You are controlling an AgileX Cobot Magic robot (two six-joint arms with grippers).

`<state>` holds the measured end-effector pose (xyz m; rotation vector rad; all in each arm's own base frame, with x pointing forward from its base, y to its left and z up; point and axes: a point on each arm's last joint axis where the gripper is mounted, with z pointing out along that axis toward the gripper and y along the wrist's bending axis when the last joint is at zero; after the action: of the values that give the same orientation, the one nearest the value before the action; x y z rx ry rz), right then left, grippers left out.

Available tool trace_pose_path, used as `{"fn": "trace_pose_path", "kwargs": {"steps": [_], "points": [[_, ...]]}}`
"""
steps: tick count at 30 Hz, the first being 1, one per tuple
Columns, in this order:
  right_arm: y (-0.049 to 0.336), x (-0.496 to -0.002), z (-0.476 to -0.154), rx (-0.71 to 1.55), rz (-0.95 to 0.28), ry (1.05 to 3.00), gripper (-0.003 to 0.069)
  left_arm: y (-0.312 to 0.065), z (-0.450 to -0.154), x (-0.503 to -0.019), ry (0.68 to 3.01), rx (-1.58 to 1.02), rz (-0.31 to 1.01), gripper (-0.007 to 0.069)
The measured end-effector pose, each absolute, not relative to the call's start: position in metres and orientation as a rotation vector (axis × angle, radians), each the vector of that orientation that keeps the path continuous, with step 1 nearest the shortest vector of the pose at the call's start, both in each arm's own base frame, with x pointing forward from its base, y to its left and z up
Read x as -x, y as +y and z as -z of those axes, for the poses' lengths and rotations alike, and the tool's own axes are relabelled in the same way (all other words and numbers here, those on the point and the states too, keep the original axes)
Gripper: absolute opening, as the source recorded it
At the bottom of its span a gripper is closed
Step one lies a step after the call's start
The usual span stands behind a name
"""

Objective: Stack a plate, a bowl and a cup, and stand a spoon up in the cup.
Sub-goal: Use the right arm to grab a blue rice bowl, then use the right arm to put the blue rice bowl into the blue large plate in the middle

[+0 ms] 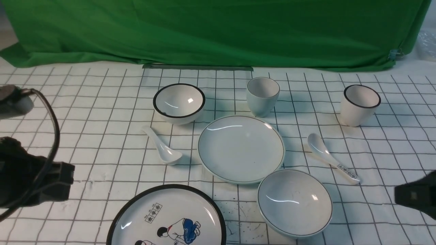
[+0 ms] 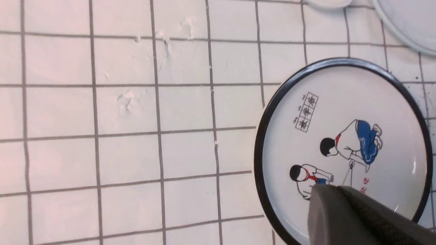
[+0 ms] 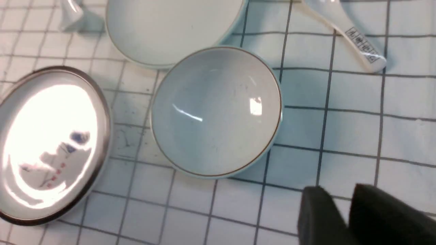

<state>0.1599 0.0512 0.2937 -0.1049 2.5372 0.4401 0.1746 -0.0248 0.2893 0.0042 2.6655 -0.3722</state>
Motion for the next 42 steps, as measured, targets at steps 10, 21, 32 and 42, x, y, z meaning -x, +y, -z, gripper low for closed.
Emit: {"fn": "trace_pose_path", "kwargs": {"steps": [10,21,32,42], "points": [[0.088,-0.264,-0.224,0.230,-0.368,2.764,0.0486,-0.025,-0.289,-0.176,2.650,-0.040,0.359,0.0006],[0.112,-0.293,-0.156,0.315,-0.331,2.923,0.0273,-0.024,-0.290,-0.177,2.633,-0.050,0.351,0.0006],[0.132,-0.318,-0.238,0.404,-0.396,2.681,0.0074,-0.024,-0.291,-0.179,2.606,-0.049,0.343,0.0006],[0.180,-0.385,-0.228,0.498,-0.435,2.681,0.0074,-0.024,-0.291,-0.180,2.594,-0.046,0.338,0.0006]]}}
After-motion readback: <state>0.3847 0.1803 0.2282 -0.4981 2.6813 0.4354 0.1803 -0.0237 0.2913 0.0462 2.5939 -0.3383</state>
